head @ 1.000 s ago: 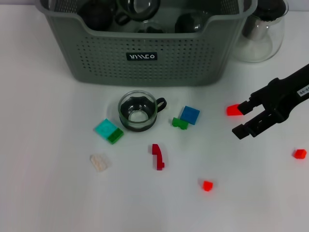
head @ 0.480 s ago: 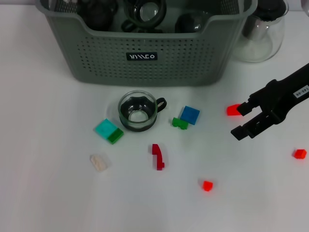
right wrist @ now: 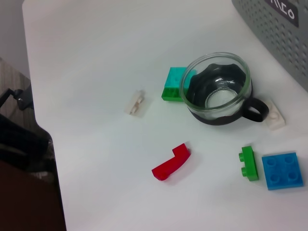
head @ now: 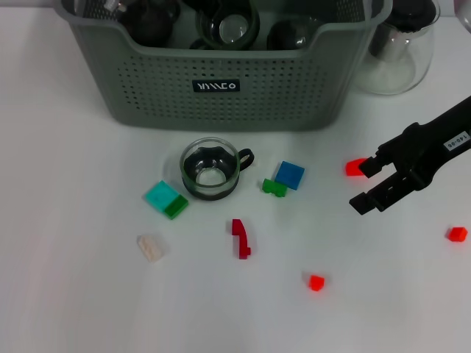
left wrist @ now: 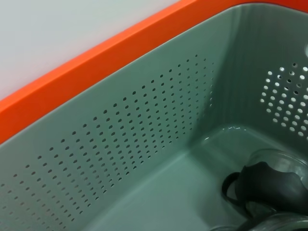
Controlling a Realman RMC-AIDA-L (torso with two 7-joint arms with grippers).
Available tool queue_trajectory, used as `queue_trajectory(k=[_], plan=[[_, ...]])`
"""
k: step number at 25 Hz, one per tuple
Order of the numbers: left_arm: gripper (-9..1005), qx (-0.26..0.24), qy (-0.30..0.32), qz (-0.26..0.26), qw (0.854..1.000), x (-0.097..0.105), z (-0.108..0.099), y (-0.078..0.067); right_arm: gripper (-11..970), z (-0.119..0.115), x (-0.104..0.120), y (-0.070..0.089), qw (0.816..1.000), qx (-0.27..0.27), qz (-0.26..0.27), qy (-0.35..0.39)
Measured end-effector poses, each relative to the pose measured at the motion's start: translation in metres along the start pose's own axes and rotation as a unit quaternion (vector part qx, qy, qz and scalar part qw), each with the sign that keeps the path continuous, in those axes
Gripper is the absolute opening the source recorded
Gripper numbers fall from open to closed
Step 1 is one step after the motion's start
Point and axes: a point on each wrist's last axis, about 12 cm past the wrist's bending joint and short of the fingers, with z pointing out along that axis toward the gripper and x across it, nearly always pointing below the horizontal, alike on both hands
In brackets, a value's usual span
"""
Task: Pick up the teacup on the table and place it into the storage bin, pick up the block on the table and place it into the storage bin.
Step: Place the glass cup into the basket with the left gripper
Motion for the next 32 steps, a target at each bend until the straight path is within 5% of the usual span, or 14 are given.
queue_trajectory(k=[32], plan=[[100, -0.005, 0.005, 0.015, 1.000, 0.0006, 0.0014, -0.0032, 896, 0.0003, -0.0002, -0.0009, 1.000, 0.003, 0.001, -0.002]])
